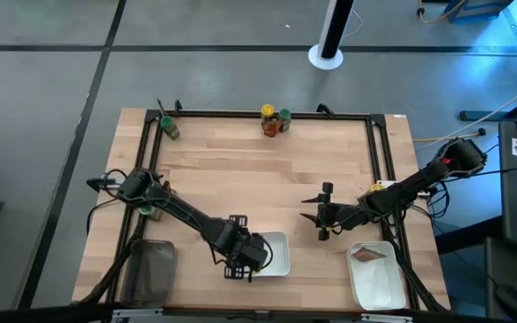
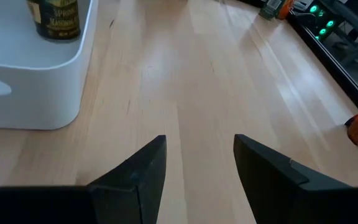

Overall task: Sort spices by type
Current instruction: Put the top left yellow seasoning bottle into the left white bin

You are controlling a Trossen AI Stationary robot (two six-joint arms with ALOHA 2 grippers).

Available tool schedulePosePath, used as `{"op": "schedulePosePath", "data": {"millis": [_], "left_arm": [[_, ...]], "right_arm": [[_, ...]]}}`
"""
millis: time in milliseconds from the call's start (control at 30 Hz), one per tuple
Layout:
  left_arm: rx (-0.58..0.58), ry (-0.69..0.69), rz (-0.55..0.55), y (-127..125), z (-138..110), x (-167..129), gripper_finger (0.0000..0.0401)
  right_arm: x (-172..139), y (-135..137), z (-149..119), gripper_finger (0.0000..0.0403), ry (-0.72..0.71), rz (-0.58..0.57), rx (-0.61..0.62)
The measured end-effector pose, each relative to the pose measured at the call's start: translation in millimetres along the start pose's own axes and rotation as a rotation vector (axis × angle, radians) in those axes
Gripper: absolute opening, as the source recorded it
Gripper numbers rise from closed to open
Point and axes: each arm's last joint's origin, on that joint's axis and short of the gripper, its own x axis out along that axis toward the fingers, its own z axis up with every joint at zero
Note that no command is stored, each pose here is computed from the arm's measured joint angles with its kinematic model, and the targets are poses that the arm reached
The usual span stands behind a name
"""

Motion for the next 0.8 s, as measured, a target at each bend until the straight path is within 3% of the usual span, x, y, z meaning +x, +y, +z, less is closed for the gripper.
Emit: {"op": "schedulePosePath", "data": {"millis": [800], "left_arm": [[-0.024, -0.005, -0.002, -0.5, -2.0, 7.3, 0.0237]], "right_arm": [[0.0, 0.3, 2.0, 0.0189, -0.018, 0.009, 0.009]]}}
